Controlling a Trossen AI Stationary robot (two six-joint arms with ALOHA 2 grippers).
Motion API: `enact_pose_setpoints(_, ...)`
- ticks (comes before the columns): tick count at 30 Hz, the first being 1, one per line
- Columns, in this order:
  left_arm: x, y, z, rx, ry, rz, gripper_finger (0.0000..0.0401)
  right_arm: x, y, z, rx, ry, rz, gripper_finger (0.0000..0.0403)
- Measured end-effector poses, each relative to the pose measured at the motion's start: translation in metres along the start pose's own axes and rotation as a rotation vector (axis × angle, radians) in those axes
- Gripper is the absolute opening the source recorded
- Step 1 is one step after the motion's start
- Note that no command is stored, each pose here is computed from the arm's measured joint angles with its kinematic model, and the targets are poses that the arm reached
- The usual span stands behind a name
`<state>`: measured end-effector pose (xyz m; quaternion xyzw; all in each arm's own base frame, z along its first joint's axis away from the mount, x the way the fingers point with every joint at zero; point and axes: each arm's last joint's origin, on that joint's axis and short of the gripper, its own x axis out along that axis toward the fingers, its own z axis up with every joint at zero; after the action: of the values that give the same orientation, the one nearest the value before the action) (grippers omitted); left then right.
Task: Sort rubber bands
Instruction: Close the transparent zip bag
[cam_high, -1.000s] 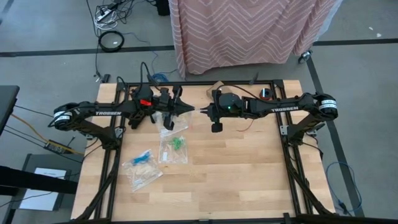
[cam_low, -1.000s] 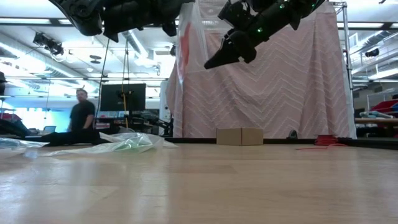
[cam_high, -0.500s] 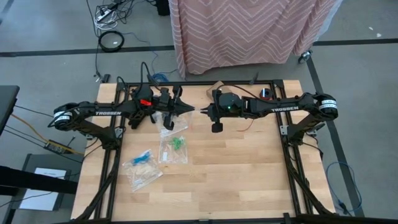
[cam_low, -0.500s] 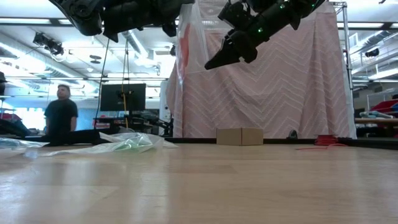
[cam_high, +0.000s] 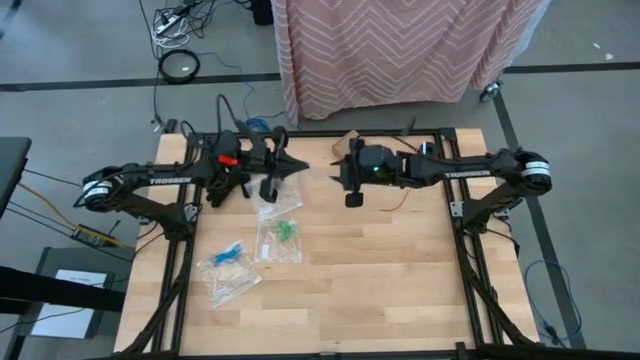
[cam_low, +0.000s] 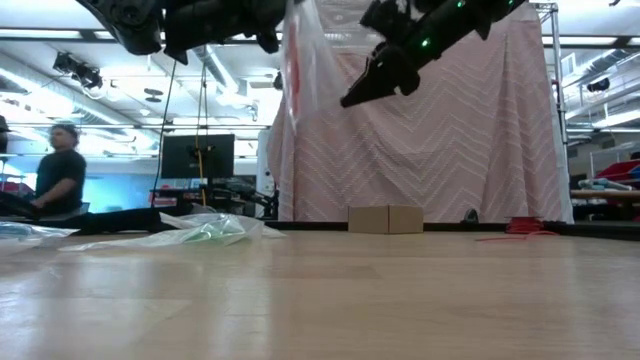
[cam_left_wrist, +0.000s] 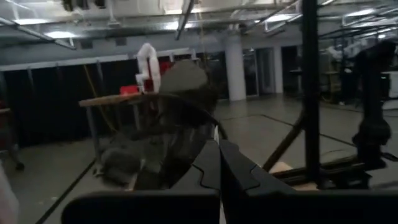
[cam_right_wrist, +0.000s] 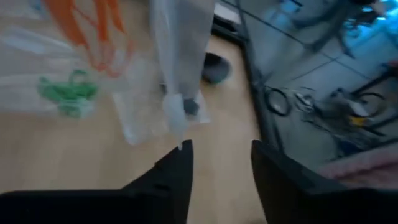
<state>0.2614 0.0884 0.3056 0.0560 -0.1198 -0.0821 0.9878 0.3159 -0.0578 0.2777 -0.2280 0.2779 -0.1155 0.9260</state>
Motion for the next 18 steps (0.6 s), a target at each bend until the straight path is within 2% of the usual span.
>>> enact_pose_setpoints(4, -0.012, 0.007, 0.011, 0.028, -0.024, 0.049, 0.0000, -0.026, -0.015, 0.002, 0.001, 0.033, -0.084, 0.0169)
enact_pose_setpoints(11, -0.031, 0.017, 0.033, 0.043, -0.116, 0.120, 0.0000, -0.070, -0.038, 0.004, 0.046, -0.010, -0.157, 0.0166)
enact_pose_setpoints(15, -0.044, 0.016, 0.037, 0.028, -0.294, 0.152, 0.0000, -0.082, -0.041, 0.006, 0.065, -0.047, -0.149, 0.0164)
enact_pose_setpoints(18, -0.061, 0.013, 0.028, 0.013, -0.385, 0.183, 0.0000, -0.084, -0.041, 0.005, 0.080, -0.041, -0.140, 0.0164)
